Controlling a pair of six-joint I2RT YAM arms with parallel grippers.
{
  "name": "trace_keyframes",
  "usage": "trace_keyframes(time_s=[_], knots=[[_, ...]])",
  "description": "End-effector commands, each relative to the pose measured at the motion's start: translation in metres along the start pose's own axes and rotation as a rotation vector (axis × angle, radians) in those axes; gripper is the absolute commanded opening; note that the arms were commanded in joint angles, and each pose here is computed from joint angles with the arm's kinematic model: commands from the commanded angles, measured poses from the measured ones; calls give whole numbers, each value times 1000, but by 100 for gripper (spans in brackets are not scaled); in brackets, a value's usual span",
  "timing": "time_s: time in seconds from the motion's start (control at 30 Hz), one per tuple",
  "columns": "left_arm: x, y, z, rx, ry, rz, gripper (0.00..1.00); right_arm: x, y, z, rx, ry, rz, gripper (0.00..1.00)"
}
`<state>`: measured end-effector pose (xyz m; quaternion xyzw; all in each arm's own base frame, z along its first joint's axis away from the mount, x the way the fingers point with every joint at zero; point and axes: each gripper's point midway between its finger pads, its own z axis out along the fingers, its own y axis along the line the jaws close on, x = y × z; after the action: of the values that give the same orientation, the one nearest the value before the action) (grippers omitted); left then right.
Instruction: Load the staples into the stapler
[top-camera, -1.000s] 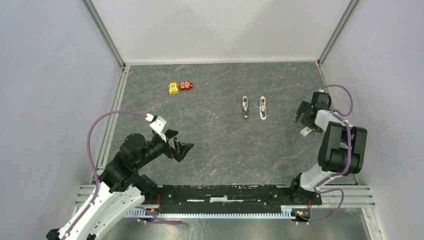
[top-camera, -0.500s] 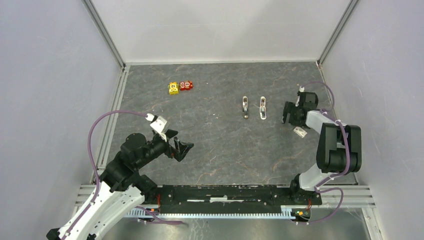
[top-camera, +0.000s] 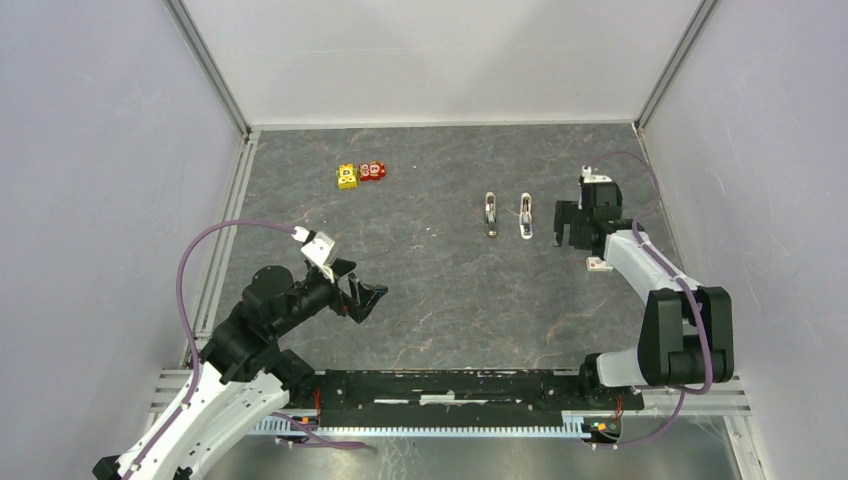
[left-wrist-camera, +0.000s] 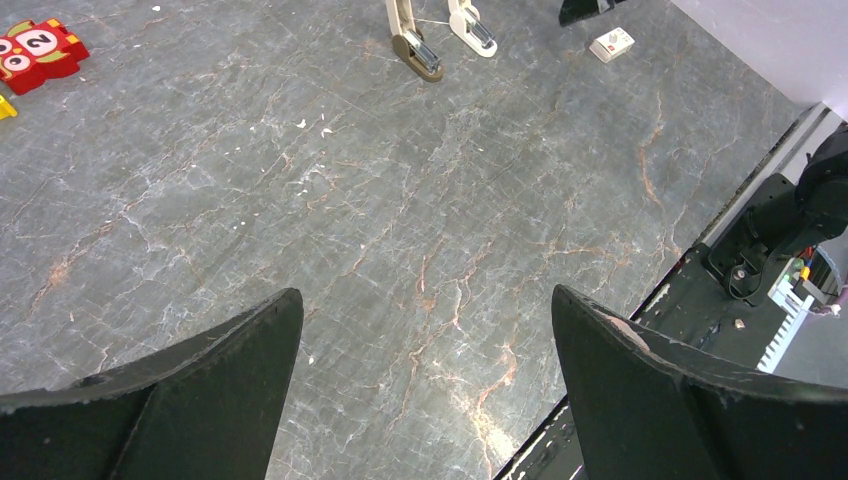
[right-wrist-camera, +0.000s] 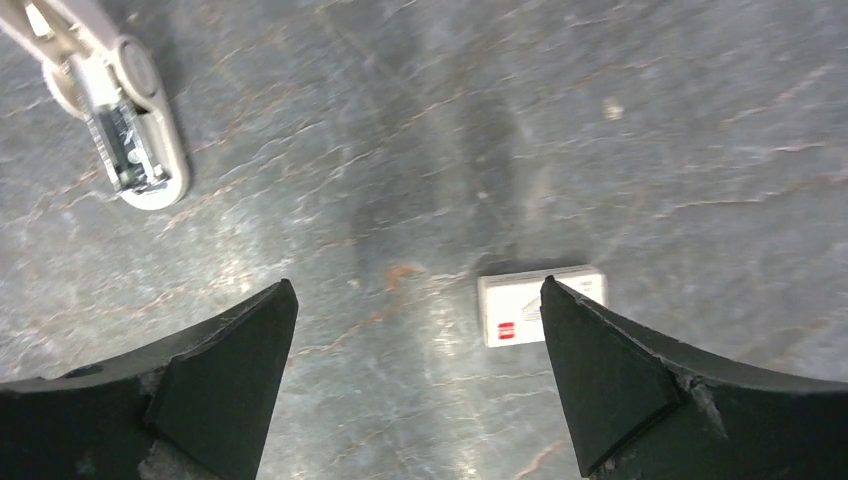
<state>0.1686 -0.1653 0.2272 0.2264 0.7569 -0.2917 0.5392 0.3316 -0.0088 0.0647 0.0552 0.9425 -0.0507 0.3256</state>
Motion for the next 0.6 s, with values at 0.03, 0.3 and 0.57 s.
trace_keyframes(time_s=[0.03,0.3,0.57], knots=[[-8,-2,1,21,-25,56,100,-4,-41,-7,129,30,-10,98],[-8,-6,2,39,-30,53,100,21,-59,3,106,126,-26,98],[-8,-6,2,39,-23,52,100,28,-59,14,50,193,-52,98]])
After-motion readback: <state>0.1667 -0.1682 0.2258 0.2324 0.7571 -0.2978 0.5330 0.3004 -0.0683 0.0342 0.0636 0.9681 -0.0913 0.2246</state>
